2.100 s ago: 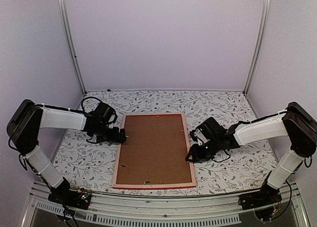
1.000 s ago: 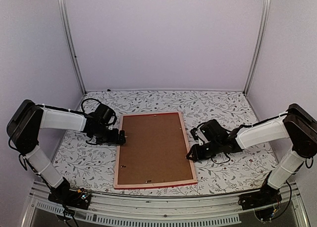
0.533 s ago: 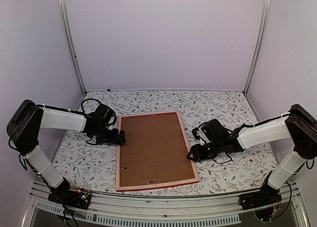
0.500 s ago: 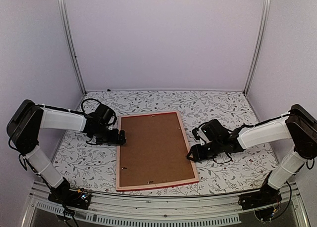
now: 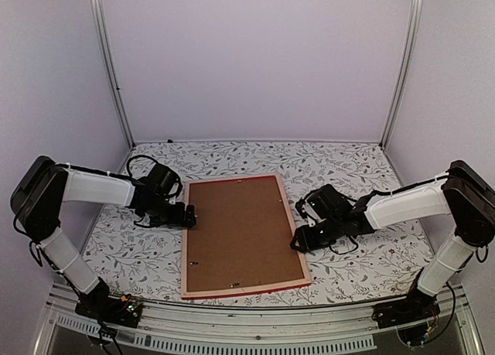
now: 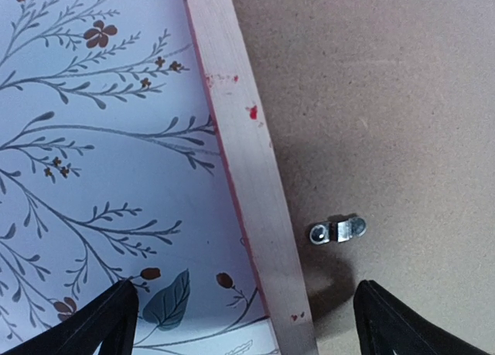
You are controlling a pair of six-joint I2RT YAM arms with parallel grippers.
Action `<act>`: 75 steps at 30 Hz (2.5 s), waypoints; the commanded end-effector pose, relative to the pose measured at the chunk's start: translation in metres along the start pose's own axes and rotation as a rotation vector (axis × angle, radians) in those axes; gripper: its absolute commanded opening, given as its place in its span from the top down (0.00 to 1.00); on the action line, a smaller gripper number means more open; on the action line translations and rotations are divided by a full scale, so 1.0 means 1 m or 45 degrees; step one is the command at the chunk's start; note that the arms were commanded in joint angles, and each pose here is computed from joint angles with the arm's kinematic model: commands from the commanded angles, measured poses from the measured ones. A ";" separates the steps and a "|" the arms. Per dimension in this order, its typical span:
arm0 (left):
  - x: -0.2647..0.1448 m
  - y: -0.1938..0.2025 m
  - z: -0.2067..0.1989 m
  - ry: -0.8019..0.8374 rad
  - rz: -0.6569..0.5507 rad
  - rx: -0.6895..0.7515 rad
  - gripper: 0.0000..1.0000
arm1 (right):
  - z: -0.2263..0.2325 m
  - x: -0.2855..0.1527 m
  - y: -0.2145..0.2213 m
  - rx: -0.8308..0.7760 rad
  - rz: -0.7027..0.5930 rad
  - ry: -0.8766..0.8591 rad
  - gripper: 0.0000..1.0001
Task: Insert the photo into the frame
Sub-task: Pick up the fastener from the backboard, then hold the photo frame at the center of the board.
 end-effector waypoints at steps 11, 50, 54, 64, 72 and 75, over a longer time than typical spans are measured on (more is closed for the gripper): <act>-0.003 0.001 0.000 0.010 -0.015 -0.005 0.00 | -0.030 0.018 0.022 -0.099 0.094 0.294 0.62; -0.029 -0.015 -0.001 0.014 -0.116 -0.008 0.00 | 0.008 0.016 -0.045 -0.037 -0.062 0.183 0.46; -0.031 -0.016 -0.001 0.011 -0.119 -0.004 0.00 | 0.009 0.025 -0.062 0.001 -0.082 0.214 0.49; -0.023 -0.010 -0.001 0.012 -0.091 -0.009 0.00 | -0.009 0.038 -0.084 0.119 -0.101 0.337 0.66; -0.019 -0.015 -0.005 0.044 -0.092 -0.007 0.00 | -0.028 0.029 -0.067 0.199 -0.062 0.415 0.80; -0.014 -0.014 -0.009 0.077 -0.069 0.010 0.00 | -0.032 0.024 -0.058 0.239 -0.048 0.415 0.82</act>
Point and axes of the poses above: each gripper's point midway between its finger pads, its own x axis out along the fingers, its own z axis along the line the jaws close on, y = z × x, the point moved 4 cm from there along -x, back along the fingers, and after that the axes turned 12 degrees about x, right-handed, at the moved point
